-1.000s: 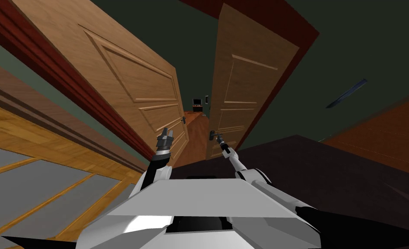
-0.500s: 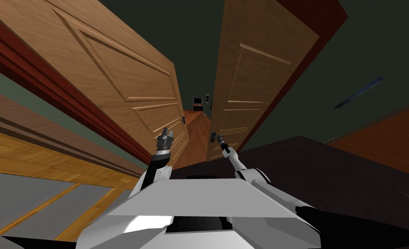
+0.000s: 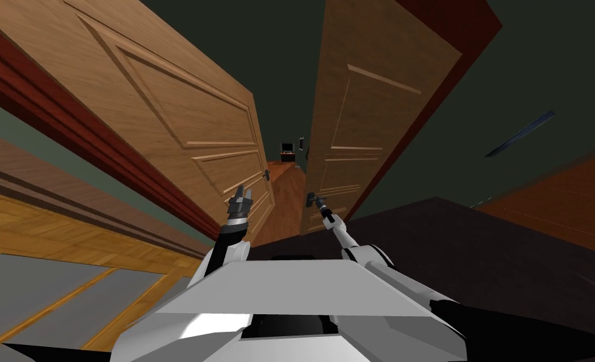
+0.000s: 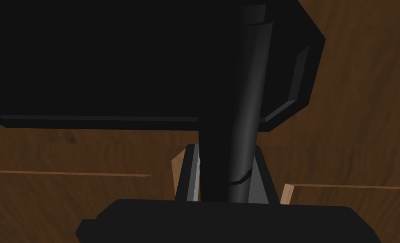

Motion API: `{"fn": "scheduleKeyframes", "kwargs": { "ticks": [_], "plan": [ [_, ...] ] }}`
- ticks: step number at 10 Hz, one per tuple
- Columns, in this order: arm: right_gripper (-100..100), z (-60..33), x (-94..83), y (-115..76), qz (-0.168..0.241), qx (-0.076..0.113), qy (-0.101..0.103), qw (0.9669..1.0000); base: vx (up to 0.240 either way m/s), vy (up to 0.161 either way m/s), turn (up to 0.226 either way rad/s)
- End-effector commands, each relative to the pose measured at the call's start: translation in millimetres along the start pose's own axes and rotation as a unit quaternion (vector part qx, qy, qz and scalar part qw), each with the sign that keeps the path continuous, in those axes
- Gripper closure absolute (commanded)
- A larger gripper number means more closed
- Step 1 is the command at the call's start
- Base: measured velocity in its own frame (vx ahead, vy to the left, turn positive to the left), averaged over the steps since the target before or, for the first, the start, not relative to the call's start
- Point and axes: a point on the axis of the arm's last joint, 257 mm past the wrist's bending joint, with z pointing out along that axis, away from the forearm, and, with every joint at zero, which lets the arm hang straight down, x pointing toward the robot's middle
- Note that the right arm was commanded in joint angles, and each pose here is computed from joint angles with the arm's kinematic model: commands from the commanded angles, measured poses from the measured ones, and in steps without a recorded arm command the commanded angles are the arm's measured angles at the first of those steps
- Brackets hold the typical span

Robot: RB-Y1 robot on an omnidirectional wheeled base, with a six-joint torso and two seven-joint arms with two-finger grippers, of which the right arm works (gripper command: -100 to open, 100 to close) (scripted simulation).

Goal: Push the door open

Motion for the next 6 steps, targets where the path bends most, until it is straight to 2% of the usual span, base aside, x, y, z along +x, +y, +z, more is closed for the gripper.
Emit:
{"fn": "scheduleKeyframes", "kwargs": {
  "ticks": [1,6],
  "plan": [
    [100,1.0,-4.9,3.5,-0.002,-0.004,-0.006,1.0000,0.149,0.073,-0.063],
    [100,1.3,-17.6,5.3,-0.003,-0.007,-0.032,0.9995,0.173,0.072,-0.059]
  ]
}}
